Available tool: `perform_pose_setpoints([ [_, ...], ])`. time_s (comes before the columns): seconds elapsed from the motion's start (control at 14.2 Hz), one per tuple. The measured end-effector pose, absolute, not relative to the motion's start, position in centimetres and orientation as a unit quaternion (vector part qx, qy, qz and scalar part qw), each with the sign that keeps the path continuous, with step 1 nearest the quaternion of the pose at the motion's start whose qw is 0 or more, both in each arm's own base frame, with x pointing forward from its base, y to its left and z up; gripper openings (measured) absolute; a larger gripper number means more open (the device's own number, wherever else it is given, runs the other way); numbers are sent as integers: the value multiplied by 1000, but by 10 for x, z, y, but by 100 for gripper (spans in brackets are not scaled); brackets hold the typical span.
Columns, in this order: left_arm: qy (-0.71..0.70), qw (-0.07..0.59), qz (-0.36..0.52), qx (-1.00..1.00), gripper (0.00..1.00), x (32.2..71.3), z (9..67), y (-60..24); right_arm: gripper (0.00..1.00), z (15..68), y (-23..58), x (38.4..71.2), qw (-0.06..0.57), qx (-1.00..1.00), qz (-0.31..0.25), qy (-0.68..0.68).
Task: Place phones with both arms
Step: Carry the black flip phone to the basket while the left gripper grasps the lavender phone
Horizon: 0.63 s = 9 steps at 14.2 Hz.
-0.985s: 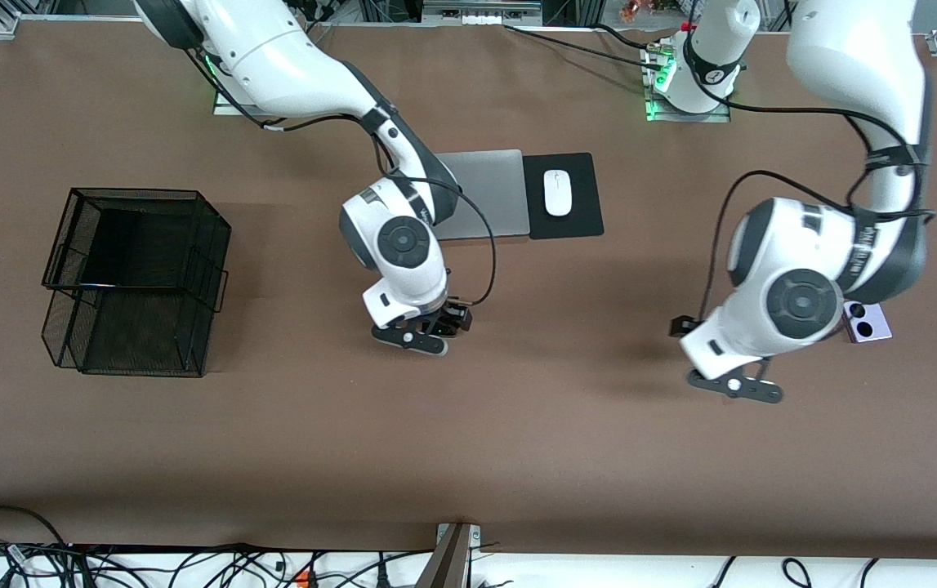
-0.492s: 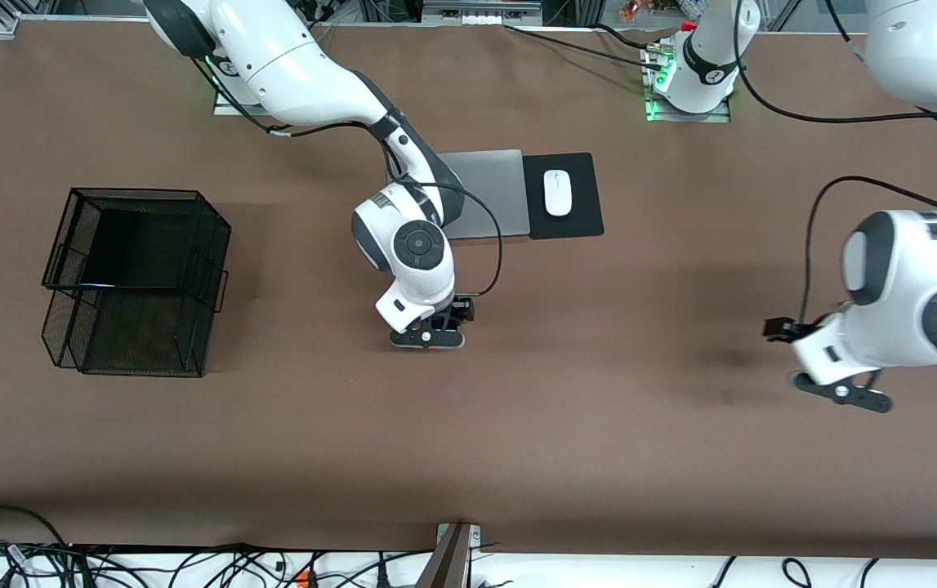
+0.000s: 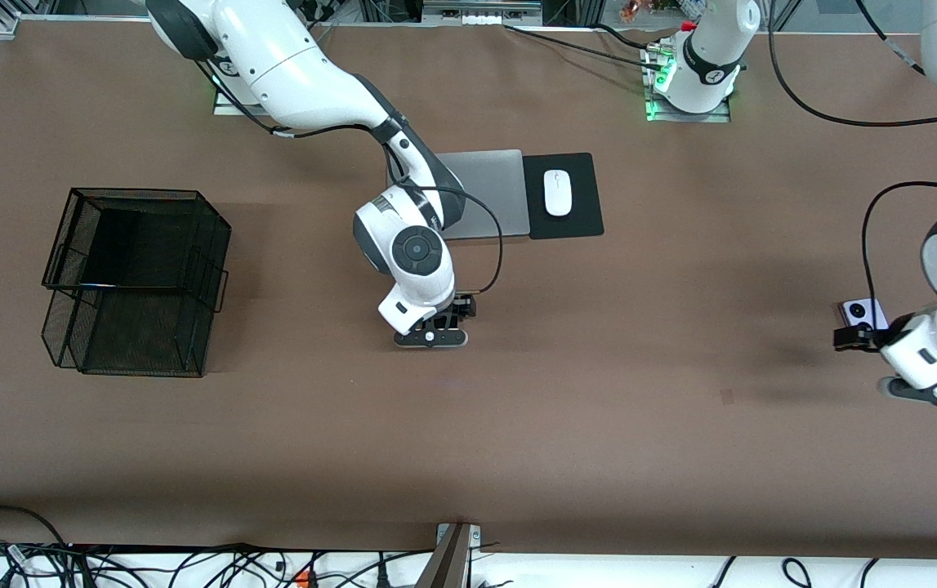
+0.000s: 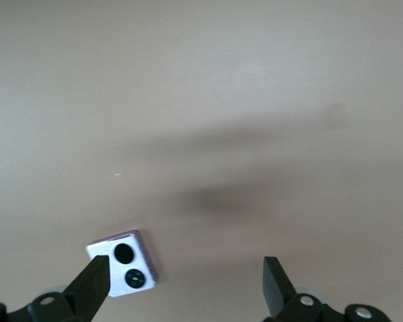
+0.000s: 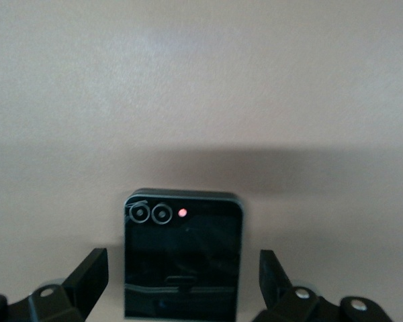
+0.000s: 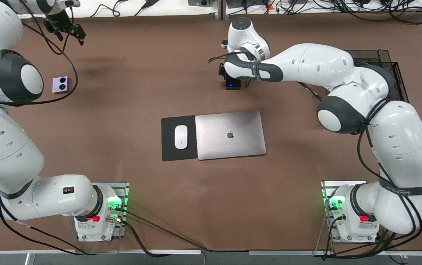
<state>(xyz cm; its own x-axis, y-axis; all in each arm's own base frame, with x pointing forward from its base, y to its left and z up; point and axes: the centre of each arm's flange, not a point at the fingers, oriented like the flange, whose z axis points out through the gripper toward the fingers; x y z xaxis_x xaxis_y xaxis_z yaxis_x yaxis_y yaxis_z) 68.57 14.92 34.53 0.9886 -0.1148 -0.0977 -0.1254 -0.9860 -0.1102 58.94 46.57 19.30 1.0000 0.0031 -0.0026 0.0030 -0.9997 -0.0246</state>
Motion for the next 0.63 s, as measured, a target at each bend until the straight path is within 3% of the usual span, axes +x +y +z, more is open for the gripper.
perform_pose_setpoints([
  [0.63, 15, 52, 49, -997, 100, 666, 313, 187, 100, 175, 466, 582, 18, -1000, 1, 0],
])
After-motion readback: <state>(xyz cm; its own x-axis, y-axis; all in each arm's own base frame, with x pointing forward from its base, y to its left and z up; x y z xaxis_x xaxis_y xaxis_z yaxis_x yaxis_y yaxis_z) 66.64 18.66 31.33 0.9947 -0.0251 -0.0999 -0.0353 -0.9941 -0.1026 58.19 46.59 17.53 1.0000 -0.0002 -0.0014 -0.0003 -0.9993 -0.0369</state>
